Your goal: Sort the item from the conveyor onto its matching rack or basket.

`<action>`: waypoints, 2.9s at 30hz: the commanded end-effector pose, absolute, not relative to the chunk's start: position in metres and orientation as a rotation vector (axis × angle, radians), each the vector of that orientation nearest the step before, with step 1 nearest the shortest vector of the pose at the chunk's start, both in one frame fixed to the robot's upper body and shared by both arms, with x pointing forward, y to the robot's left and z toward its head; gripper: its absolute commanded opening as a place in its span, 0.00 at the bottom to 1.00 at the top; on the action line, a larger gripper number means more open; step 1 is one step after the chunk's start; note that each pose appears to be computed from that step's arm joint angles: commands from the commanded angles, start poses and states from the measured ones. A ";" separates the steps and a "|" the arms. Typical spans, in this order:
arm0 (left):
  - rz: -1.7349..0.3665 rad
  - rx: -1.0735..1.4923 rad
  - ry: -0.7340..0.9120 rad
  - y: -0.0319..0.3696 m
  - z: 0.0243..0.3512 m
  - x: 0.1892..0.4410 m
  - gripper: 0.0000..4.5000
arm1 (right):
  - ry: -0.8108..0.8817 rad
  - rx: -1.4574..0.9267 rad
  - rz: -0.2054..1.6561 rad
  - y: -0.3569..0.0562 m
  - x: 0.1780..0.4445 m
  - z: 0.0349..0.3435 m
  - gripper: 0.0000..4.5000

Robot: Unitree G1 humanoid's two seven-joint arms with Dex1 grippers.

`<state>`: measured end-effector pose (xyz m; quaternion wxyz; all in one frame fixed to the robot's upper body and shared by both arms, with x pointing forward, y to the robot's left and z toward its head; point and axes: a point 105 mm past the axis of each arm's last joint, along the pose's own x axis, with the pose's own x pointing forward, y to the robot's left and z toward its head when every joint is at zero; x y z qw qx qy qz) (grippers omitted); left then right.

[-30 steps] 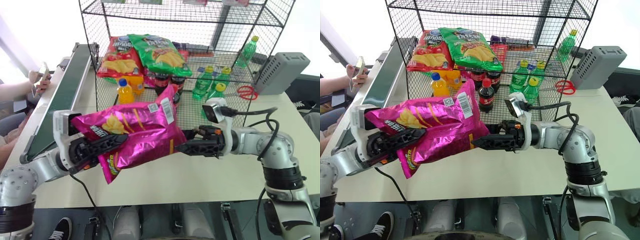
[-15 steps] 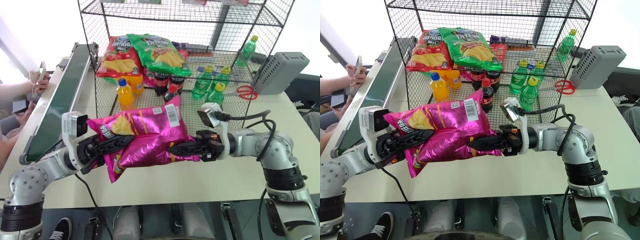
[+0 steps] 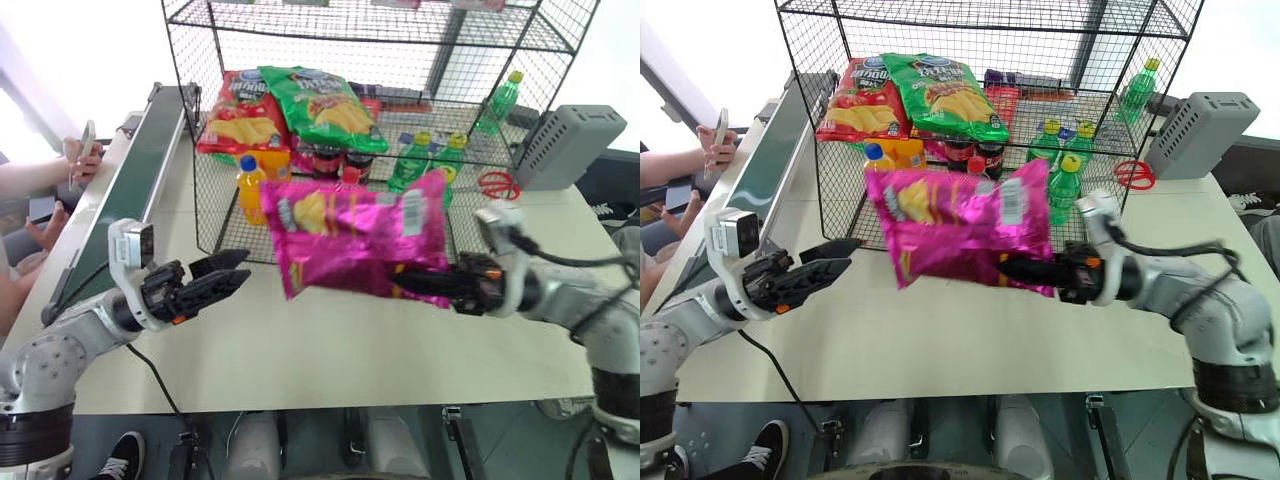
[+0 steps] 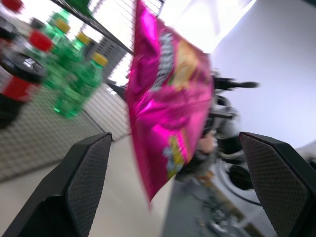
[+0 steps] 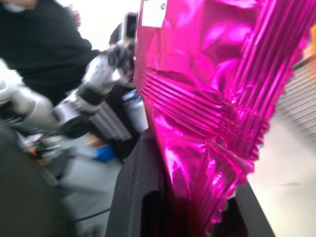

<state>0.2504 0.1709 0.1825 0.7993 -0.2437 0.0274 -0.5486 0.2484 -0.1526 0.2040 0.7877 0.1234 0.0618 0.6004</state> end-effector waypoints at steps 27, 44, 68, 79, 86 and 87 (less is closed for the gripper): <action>-1.184 -0.109 -0.361 0.138 0.218 0.283 1.00 | -0.549 -1.496 0.248 -0.246 0.332 0.275 0.05; -1.147 -0.120 -0.366 0.137 0.206 0.281 1.00 | -0.443 -1.489 0.051 -0.242 0.389 0.278 0.05; -1.117 -0.116 -0.325 0.137 0.190 0.284 1.00 | -0.438 -0.826 0.422 -0.228 0.367 0.305 0.99; -1.108 -0.089 -0.314 0.138 0.188 0.283 1.00 | -0.510 -0.534 0.671 -0.198 0.339 0.301 0.99; -0.991 -0.009 -0.256 0.161 0.186 0.290 1.00 | -0.383 -0.090 0.959 -0.169 0.294 0.291 0.99; -0.972 0.012 -0.243 0.166 0.186 0.290 1.00 | -0.329 -0.054 1.023 -0.162 0.283 0.282 0.99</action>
